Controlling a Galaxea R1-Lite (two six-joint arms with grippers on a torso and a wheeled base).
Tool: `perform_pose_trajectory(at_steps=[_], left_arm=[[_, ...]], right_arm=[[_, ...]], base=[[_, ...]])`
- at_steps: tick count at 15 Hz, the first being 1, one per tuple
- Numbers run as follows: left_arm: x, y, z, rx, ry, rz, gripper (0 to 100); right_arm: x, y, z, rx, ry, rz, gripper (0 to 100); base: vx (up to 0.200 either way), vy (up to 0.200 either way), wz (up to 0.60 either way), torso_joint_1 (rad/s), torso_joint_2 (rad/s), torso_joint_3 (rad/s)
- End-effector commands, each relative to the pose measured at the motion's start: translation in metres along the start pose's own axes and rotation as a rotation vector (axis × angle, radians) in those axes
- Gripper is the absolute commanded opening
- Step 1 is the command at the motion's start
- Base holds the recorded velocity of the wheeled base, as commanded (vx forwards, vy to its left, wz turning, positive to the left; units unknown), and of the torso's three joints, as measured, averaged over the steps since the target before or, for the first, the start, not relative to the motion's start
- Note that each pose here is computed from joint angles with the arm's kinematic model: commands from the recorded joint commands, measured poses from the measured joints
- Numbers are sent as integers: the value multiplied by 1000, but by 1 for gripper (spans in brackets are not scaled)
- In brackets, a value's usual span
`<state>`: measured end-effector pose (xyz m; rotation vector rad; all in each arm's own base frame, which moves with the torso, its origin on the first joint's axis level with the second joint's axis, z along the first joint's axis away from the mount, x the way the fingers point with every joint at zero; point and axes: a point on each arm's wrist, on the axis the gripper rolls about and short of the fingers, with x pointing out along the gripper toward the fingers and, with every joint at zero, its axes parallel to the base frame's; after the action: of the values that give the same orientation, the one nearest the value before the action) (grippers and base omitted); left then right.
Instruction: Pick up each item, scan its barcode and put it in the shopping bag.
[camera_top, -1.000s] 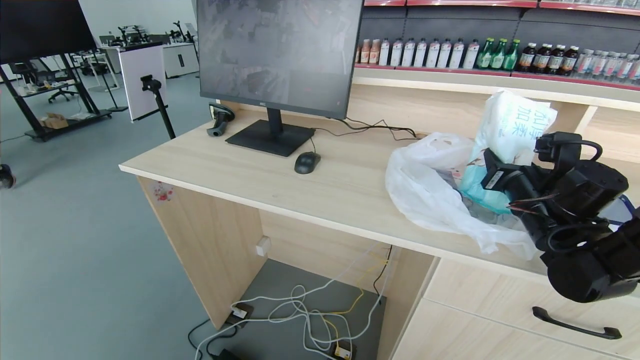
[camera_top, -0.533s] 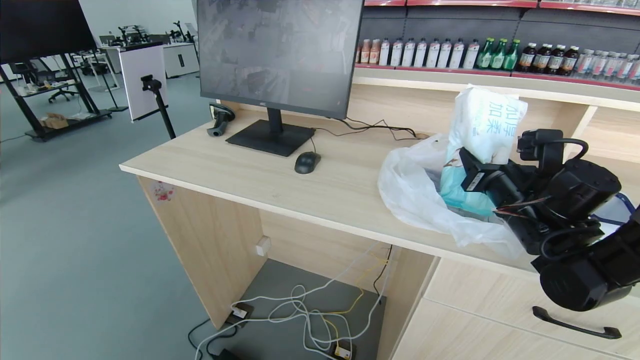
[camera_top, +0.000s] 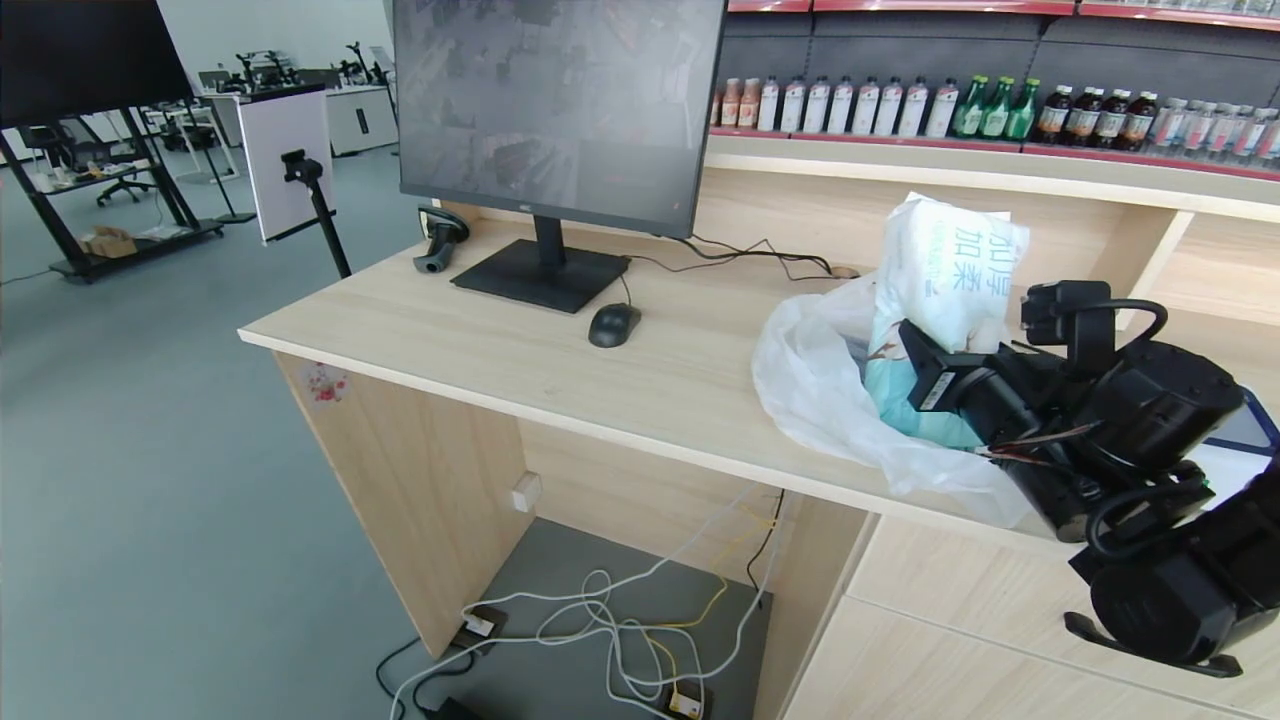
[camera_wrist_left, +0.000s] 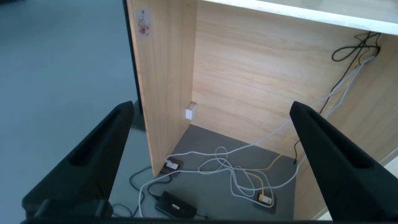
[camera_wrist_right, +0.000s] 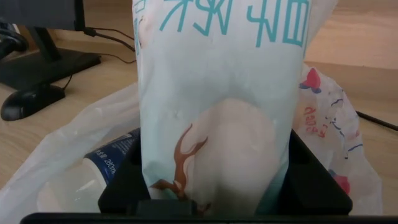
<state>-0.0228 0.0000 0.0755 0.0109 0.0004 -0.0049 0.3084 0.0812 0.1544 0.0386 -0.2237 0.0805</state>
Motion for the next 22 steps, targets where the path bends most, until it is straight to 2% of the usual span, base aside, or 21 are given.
perform_pose_trajectory(at_steps=[1, 9, 10, 17, 22], left_arm=[[0, 0, 0, 0, 0, -1, 100], [0, 0, 0, -2, -2, 0, 100], [0, 0, 0, -2, 0, 0, 100], [0, 0, 0, -2, 0, 0, 100], [0, 0, 0, 0, 0, 0, 100]], right_arm=[[0, 0, -2, -2, 8, -1, 0], [2, -2, -17, -16, 52, -11, 0], [3, -2, -17, -14, 49, -11, 100], [3, -9, -13, -10, 30, -29, 100], [-4, -11, 10, -4, -31, -31, 100]], base=[[0, 0, 0, 0, 0, 0], [0, 0, 0, 0, 0, 0], [0, 0, 0, 0, 0, 0], [0, 0, 0, 0, 0, 0], [0, 0, 0, 0, 0, 0]])
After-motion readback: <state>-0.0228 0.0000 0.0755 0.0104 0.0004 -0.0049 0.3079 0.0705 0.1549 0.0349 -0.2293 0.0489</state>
